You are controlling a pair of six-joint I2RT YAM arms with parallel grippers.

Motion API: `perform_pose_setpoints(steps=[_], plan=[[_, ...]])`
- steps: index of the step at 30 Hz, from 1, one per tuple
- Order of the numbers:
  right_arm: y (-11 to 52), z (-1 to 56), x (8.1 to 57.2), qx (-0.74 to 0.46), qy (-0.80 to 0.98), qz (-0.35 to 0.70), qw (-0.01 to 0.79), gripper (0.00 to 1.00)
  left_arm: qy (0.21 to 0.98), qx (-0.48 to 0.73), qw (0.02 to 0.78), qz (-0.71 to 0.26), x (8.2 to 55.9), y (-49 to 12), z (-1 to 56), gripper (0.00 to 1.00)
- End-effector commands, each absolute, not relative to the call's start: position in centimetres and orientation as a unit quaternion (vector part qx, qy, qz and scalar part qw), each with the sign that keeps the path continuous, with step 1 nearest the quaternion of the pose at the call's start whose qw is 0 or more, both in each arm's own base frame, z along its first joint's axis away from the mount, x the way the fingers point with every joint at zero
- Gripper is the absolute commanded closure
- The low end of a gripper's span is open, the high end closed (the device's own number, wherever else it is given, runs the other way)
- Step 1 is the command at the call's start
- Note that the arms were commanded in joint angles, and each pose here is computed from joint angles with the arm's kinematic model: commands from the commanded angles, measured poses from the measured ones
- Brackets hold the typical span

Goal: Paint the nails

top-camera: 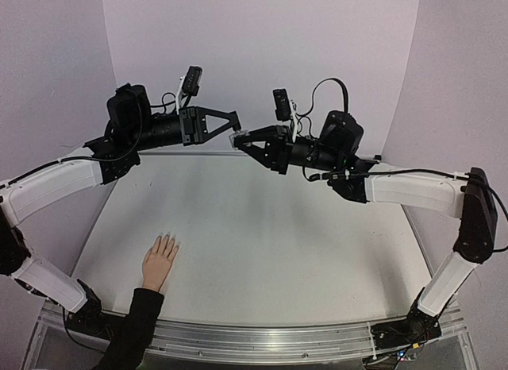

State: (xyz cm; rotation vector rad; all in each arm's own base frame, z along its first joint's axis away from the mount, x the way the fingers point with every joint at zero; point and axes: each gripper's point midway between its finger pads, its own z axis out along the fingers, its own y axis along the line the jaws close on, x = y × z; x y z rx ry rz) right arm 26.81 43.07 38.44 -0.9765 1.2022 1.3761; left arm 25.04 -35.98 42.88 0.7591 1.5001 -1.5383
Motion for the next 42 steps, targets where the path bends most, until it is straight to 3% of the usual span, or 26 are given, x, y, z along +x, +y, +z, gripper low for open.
perform_pose_setpoints(steps=[1, 6, 11, 14, 16, 18, 21, 29, 42], plan=[[41.7, 40.5, 31.5, -0.3, 0.528, 0.487, 0.628, 1.0, 0.603, 0.292, 0.444, -0.595, 25.5, -35.8, 44.4, 1.0], [38.9, 38.5, 35.8, -0.135, 0.632, 0.192, 0.739, 1.0, 0.664, 0.22, 0.537, -0.471, 28.2, -35.8, 43.4, 1.0], [40.2, 38.6, 35.2, -0.15, 0.628, 0.184, 0.741, 1.0, 0.689, 0.199, 0.547, -0.433, 29.1, -36.2, 42.7, 0.99], [41.6, 38.7, 33.8, -0.207, 0.608, 0.227, 0.732, 1.0, 0.682, 0.219, 0.535, -0.448, 28.2, -36.6, 42.7, 0.77], [41.8, 38.4, 32.9, -0.246, 0.595, 0.264, 0.718, 1.0, 0.679, 0.221, 0.531, -0.456, 27.9, -36.2, 42.9, 0.49], [42.1, 38.2, 31.4, -0.294, 0.573, 0.322, 0.694, 1.0, 0.679, 0.219, 0.51, -0.48, 28.1, -35.2, 42.9, 0.33], [42.0, 38.2, 29.6, -0.354, 0.539, 0.382, 0.662, 1.0, 0.67, 0.225, 0.467, -0.532, 27.8, -33.9, 43.2, 0.24], [42.3, 36.6, 26.9, -0.453, 0.511, 0.441, 0.583, 1.0, 0.726, 0.286, 0.348, -0.519, 26.5, -35.3, 41.0, 0.27], [43.5, 36.5, 26.8, -0.472, 0.512, 0.458, 0.553, 1.0, 0.747, 0.301, 0.328, -0.494, 26.0, -34.9, 40.6, 0.33]])
